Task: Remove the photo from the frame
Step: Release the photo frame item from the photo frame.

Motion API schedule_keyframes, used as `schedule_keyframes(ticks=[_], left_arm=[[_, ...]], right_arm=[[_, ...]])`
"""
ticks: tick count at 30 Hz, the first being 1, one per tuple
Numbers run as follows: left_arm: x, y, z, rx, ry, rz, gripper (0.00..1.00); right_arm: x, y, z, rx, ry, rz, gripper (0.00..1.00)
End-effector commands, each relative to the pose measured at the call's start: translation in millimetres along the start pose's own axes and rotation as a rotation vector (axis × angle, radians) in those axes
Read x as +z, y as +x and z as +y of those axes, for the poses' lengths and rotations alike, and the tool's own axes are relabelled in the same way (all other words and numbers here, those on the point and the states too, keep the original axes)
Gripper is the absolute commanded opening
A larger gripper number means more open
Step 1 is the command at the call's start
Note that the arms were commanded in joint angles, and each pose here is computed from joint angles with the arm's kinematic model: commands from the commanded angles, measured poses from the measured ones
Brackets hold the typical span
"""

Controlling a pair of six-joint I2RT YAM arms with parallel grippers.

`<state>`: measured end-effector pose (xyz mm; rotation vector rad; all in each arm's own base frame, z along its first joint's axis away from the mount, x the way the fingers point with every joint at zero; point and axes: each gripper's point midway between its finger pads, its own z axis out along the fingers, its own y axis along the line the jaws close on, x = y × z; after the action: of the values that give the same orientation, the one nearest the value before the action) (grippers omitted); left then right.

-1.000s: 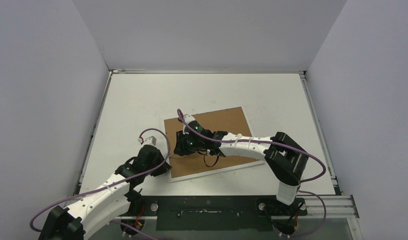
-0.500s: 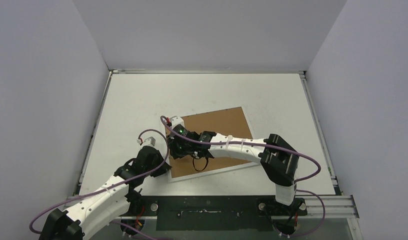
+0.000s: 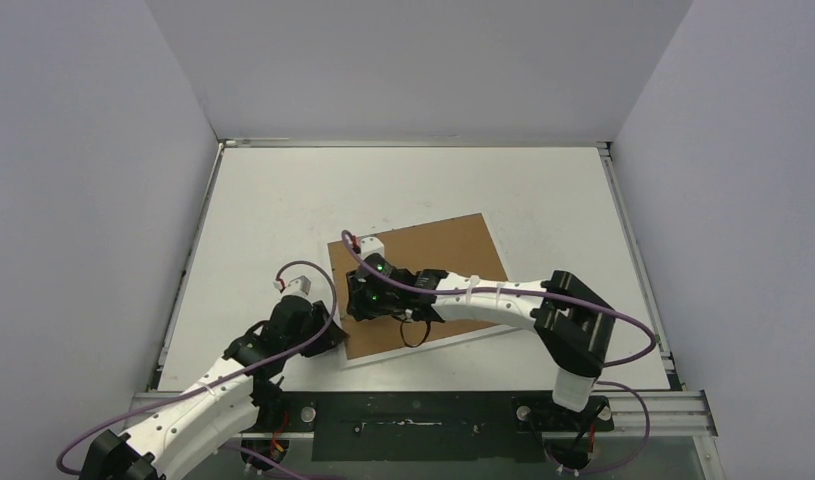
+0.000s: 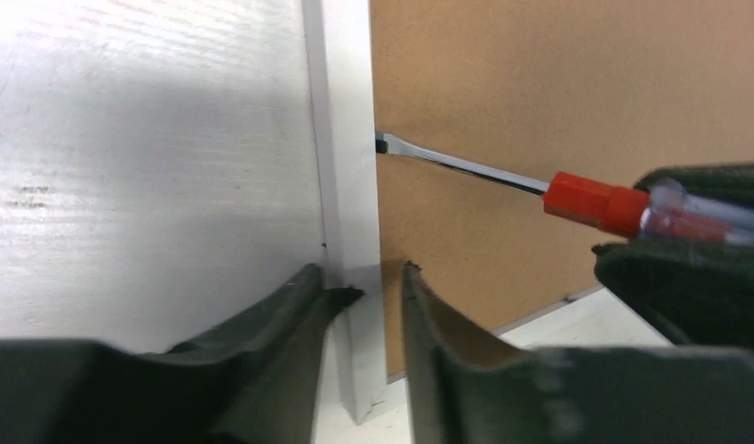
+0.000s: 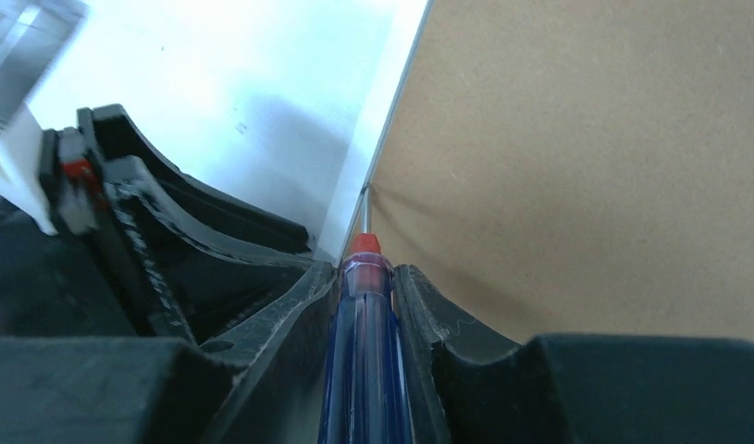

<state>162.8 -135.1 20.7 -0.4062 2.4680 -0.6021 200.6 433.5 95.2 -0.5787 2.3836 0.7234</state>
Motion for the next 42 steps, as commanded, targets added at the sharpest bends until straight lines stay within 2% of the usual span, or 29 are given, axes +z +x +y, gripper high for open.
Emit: schedule_keyframes(ticks=[1, 6, 9, 13, 15, 24, 27, 29, 30, 38, 42], left_arm=[[-9.9, 0.0, -6.5, 0.019, 0.044, -0.004, 0.46], [-23.1, -14.8, -20.1, 0.001, 0.11, -0.076, 0.58], [-28.5, -21.4, -14.3, -0.001, 0.065, -0.101, 0.65], [-31.8, -25.9, -8.7, -0.017, -0.005, -0.096, 0.69], [-31.0, -27.4, -4.1, -0.042, -0.053, -0.09, 0.71], [-26.3, -62.1, -12.5, -0.107, -0.081, -0.132, 0.82], [-14.6, -76.4, -8.1, -0.174, -0.072, -0.111, 0.81], [-6.3, -83.3, -8.9, -0.206, -0.044, -0.086, 0.76], [-3.2, -85.5, -8.3, -0.21, -0.044, -0.074, 0.73], [10.6, -95.4, -11.2, -0.185, -0.06, -0.043, 0.7], [13.2, -93.7, -9.3, -0.176, -0.061, -0.041, 0.64]], right_arm=[[-30.1, -23.6, -6.8, 0.153, -0.107, -0.09, 0.0], [-48.1, -29.4, -26.3, 0.236, -0.145, -0.15, 0.0], [-56.4, -30.7, -32.6, 0.246, -0.145, -0.16, 0.0], [-60.9, -32.1, -33.2, 0.253, -0.174, -0.165, 0.0], [-59.1, -32.5, -30.4, 0.26, -0.208, -0.154, 0.0], [-33.9, -18.9, -25.2, 0.309, -0.265, -0.109, 0.0], [-27.9, -16.0, -23.7, 0.321, -0.27, -0.101, 0.0], [-24.9, -14.4, -20.9, 0.317, -0.274, -0.095, 0.0], [-23.3, -13.1, -20.0, 0.316, -0.275, -0.091, 0.0], [-7.1, -1.3, -22.5, 0.342, -0.288, -0.066, 0.0], [-1.1, 1.7, -19.2, 0.352, -0.304, -0.051, 0.0]])
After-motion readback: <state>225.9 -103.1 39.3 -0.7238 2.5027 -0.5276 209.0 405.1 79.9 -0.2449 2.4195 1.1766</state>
